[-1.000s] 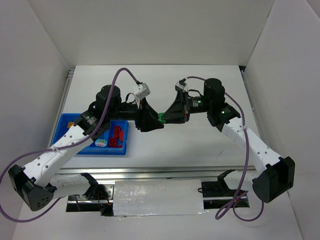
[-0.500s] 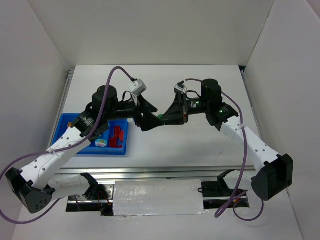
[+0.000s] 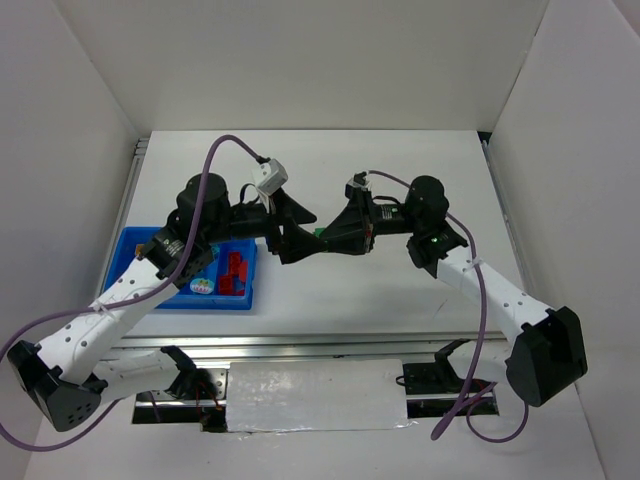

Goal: Sort the legos into containers by color

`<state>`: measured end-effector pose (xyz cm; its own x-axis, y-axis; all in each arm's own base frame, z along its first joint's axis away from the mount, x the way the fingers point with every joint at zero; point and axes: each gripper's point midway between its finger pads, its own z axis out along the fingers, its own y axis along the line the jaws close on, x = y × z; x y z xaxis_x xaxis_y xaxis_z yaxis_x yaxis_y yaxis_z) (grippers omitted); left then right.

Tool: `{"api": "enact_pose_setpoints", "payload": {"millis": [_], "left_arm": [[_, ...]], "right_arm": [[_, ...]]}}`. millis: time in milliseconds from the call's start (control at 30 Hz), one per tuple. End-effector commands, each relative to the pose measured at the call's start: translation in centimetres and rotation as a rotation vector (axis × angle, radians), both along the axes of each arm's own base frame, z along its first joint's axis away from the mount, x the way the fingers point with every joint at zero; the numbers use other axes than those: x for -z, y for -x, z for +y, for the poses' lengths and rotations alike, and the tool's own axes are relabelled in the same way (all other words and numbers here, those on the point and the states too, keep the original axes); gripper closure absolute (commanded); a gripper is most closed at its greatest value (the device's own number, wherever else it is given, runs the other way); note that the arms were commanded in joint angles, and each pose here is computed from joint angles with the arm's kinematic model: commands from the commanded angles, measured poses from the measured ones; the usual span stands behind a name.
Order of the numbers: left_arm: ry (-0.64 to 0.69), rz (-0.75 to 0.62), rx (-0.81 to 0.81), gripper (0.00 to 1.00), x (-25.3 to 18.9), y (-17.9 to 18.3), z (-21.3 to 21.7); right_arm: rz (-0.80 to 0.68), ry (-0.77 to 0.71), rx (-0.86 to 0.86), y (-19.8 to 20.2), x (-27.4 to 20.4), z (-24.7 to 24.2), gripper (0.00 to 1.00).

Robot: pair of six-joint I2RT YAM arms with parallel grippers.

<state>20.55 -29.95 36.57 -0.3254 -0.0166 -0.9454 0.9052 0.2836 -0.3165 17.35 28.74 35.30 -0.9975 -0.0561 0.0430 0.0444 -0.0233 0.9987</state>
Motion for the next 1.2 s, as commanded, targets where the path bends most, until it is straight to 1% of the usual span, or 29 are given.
{"api": "enact_pose_setpoints", "payload": {"millis": [0,133,267,333,400,433,467,500,633,667,733,800,833,900,933,1000,1033,1067,1100,1167], "left_arm": [[0.061,-0.107,0.068,0.11,-2.3,1.3,-0.2],[0.066,-0.117,0.075,0.12,-2.8,1.4,-0.2],[0.067,-0.096,0.093,0.13,-3.0,1.3,-0.6],[0.062,-0.078,0.1,0.15,-2.8,1.1,-1.0],[0.057,-0.066,0.098,0.2,-2.6,0.8,-1.1],[0.06,-0.066,0.092,0.24,-2.8,0.8,-1.1],[0.061,-0.065,0.089,0.35,-2.9,0.7,-1.1],[0.062,-0.065,0.083,0.4,-2.9,0.7,-1.0],[0.068,-0.075,0.064,0.46,-3.3,0.6,-0.9],[0.066,-0.072,0.061,0.51,-3.3,0.5,-0.9],[0.066,-0.074,0.055,0.53,-3.3,0.4,-0.8],[0.065,-0.072,0.04,0.53,-3.3,0.1,-0.8],[0.065,-0.073,0.035,0.52,-3.4,0.0,-0.8],[0.064,-0.072,0.012,0.44,-3.3,-0.3,-0.6],[0.065,-0.074,0.011,0.39,-3.3,-0.2,-0.6],[0.059,-0.075,0.0,0.33,-3.3,-0.4,-0.5],[0.055,-0.079,-0.004,0.26,-3.3,-0.4,-0.4],[0.052,-0.078,-0.012,0.22,-3.2,-0.6,-0.4],[0.048,-0.073,-0.018,0.19,-3.1,-0.6,-0.3],[0.046,-0.078,-0.013,0.19,-3.1,-0.6,-0.3]], "right_arm": [[-0.036,-0.144,-0.023,1.5,-4.3,-0.7,1.0],[-0.034,-0.131,-0.019,1.4,-4.6,-0.6,1.0],[-0.025,-0.131,-0.01,1.0,-4.6,-0.5,1.0],[-0.027,-0.13,-0.01,1.0,-4.6,-0.5,1.0],[-0.023,-0.122,-0.007,0.8,-4.4,-0.4,1.0],[-0.018,-0.116,-0.006,0.7,-4.2,-0.3,1.0],[-0.026,-0.114,-0.005,0.7,-4.0,-0.3,1.0],[-0.015,-0.105,-0.002,0.6,-3.8,-0.3,1.0],[-0.014,-0.098,0.003,0.5,-3.6,-0.2,1.0],[-0.018,-0.094,0.003,0.5,-3.6,-0.2,1.0],[-0.014,-0.086,0.003,0.3,-3.4,-0.1,1.0],[-0.01,-0.077,0.003,0.2,-3.1,0.0,1.0],[-0.009,-0.074,0.004,0.2,-2.9,0.0,1.0],[-0.004,-0.07,0.006,0.1,-2.7,0.0,1.0],[0.001,-0.067,0.004,0.1,-2.4,0.1,1.0],[0.003,-0.066,0.003,0.1,-2.3,0.1,1.0],[0.001,-0.067,0.001,0.1,-2.3,0.1,1.0],[0.004,-0.065,0.0,0.1,-2.3,0.1,1.0],[0.003,-0.064,0.0,0.1,-2.3,0.0,1.0],[0.003,-0.063,-0.001,0.0,-2.2,0.1,1.0]]}}
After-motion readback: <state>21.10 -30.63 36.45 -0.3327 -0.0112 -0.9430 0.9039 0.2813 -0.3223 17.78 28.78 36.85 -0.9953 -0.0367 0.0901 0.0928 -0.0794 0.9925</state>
